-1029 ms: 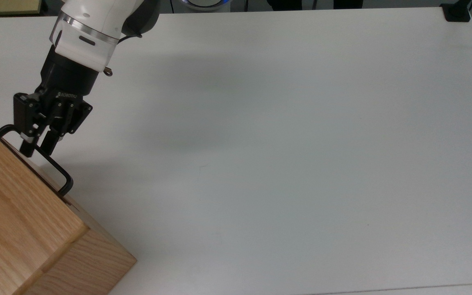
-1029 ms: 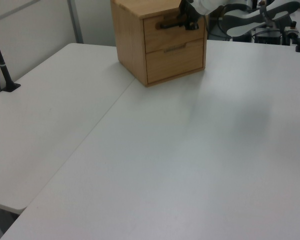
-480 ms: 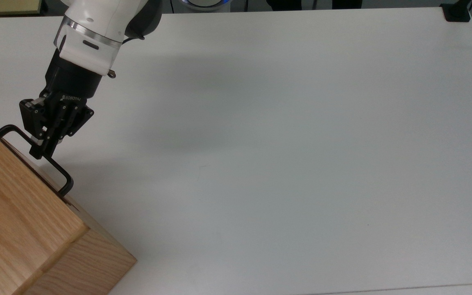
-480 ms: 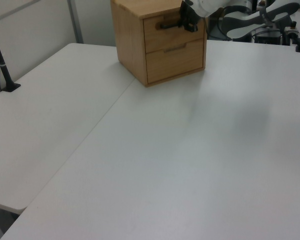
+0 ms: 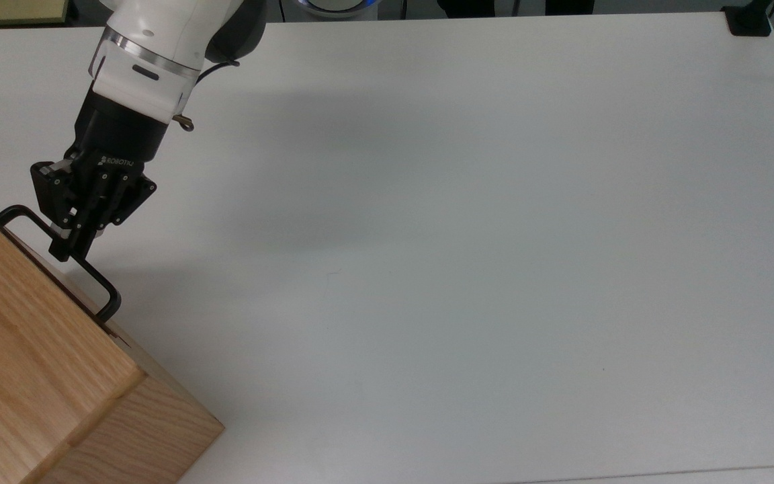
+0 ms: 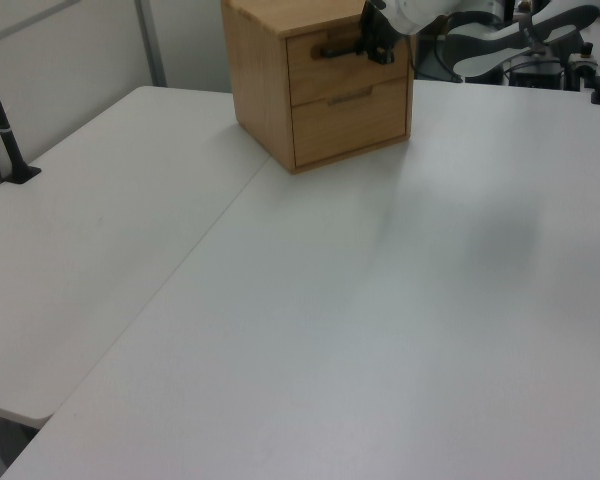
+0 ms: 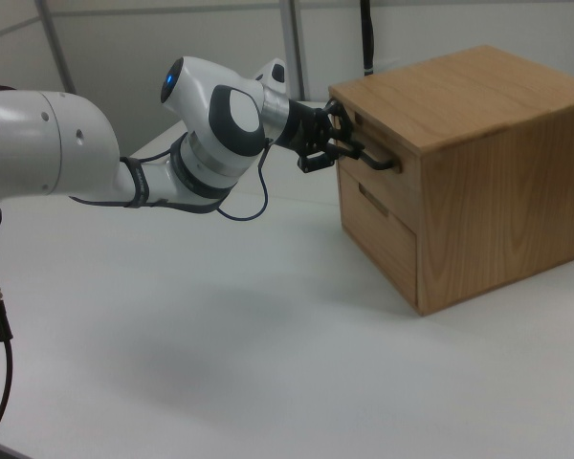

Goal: Open the drawer by sliding it
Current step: 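Pull the handle away from the cabinet, sliding the upper drawer out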

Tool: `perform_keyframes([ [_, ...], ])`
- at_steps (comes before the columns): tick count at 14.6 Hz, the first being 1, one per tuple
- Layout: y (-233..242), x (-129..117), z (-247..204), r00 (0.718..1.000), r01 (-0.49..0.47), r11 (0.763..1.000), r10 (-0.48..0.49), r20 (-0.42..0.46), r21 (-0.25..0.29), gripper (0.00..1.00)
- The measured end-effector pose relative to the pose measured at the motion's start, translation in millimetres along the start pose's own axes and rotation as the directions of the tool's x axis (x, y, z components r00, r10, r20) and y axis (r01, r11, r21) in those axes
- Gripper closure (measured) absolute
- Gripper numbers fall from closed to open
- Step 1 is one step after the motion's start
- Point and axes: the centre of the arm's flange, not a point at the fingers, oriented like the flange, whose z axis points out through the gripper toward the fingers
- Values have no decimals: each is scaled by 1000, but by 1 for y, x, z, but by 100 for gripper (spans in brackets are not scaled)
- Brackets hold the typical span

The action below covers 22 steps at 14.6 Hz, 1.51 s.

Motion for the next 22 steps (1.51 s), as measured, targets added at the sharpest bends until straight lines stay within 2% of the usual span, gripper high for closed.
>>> perform_keyframes([
  [12, -5, 2, -7, 1000, -10, 1000, 10, -3, 9, 84],
  [22, -40, 8, -70, 1000, 11, 997, -11, 2, 70, 84],
])
